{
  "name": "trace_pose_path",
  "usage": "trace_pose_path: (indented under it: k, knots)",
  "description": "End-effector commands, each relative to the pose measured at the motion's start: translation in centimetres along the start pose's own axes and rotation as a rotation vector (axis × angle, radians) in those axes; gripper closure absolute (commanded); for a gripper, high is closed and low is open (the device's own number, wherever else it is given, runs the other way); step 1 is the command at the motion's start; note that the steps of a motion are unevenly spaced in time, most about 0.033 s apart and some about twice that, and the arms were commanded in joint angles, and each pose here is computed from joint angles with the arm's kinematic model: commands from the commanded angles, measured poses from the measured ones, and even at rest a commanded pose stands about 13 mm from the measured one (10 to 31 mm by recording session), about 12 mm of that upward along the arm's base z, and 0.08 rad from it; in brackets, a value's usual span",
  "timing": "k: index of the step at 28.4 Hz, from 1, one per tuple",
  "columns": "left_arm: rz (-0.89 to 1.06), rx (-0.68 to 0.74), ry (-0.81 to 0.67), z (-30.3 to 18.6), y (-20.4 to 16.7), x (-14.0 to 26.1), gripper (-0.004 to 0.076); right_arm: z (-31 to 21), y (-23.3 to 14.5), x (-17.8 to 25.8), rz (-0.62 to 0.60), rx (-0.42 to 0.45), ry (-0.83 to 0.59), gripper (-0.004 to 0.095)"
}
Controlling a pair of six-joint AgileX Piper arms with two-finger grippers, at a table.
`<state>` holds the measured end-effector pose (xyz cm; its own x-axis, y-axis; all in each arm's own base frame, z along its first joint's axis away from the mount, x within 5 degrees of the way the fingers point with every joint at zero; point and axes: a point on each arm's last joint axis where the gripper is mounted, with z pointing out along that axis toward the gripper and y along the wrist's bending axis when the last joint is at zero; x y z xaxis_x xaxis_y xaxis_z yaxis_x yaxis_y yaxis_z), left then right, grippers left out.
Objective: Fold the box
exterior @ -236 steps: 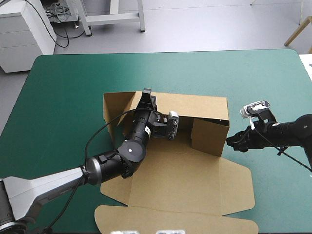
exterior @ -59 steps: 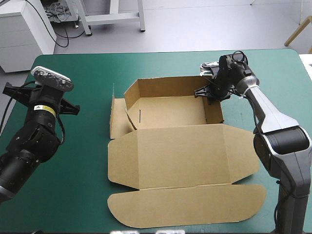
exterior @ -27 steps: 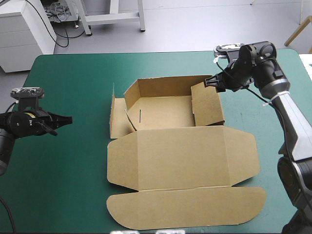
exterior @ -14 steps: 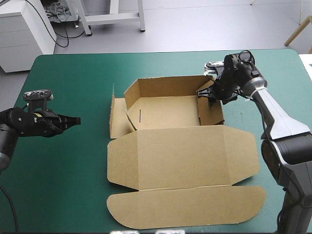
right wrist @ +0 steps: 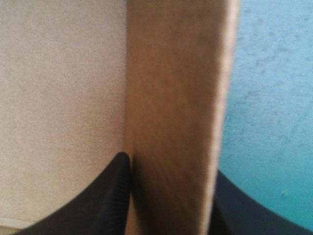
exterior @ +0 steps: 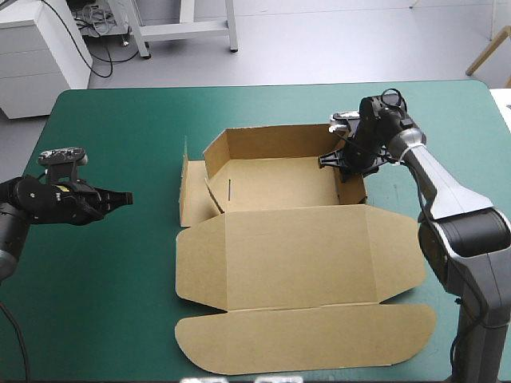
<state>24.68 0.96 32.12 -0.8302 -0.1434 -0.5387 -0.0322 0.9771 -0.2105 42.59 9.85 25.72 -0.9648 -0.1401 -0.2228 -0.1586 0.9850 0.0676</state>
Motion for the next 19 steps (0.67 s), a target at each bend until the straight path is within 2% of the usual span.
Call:
trace_pose_path:
  k: [1,6,9,11,13,14,15,17,19]
  knots:
    - [-0.01,0.024,-0.092,-1.4,-0.5,-1.0,0.0734,-3.0,0.1,-0.2,-0.018,-0.008,-0.089,0.0893]
    - [0.048,0.022,-0.093,-1.4,-0.6,-1.0,0.0717,-3.2,0.1,-0.2,-0.02,-0.008,-0.093,0.0927]
    - [0.092,0.02,-0.093,-1.4,-0.6,-1.0,0.0629,-3.5,0.1,-0.2,-0.021,-0.009,-0.1,0.0927]
    - [0.084,0.03,-0.095,-1.4,-0.6,-1.0,0.052,-3.9,0.2,-0.1,-0.021,-0.009,-0.11,0.0927]
    - [0.073,0.044,-0.1,-1.4,-0.8,-1.0,0.0377,-4.6,-0.2,-0.1,-0.013,-0.008,-0.125,0.0927]
    - [0.07,0.047,-0.104,-1.4,-0.8,-1.1,0.03,-4.9,-0.4,0.0,-0.008,-0.009,-0.131,0.0927]
    - [0.061,0.056,-0.107,-1.3,-0.9,-1.1,0.0172,-5.8,-1.0,0.1,0.014,-0.028,-0.152,0.0927]
    - [0.048,0.068,-0.123,-1.3,-1.0,-1.2,0.009,-7.0,-1.7,0.3,0.038,-0.07,-0.177,0.0927]
    - [0.026,0.084,-0.133,-1.2,-1.1,-1.3,0.007,-8.6,-2.6,0.6,0.059,-0.111,-0.216,0.0927]
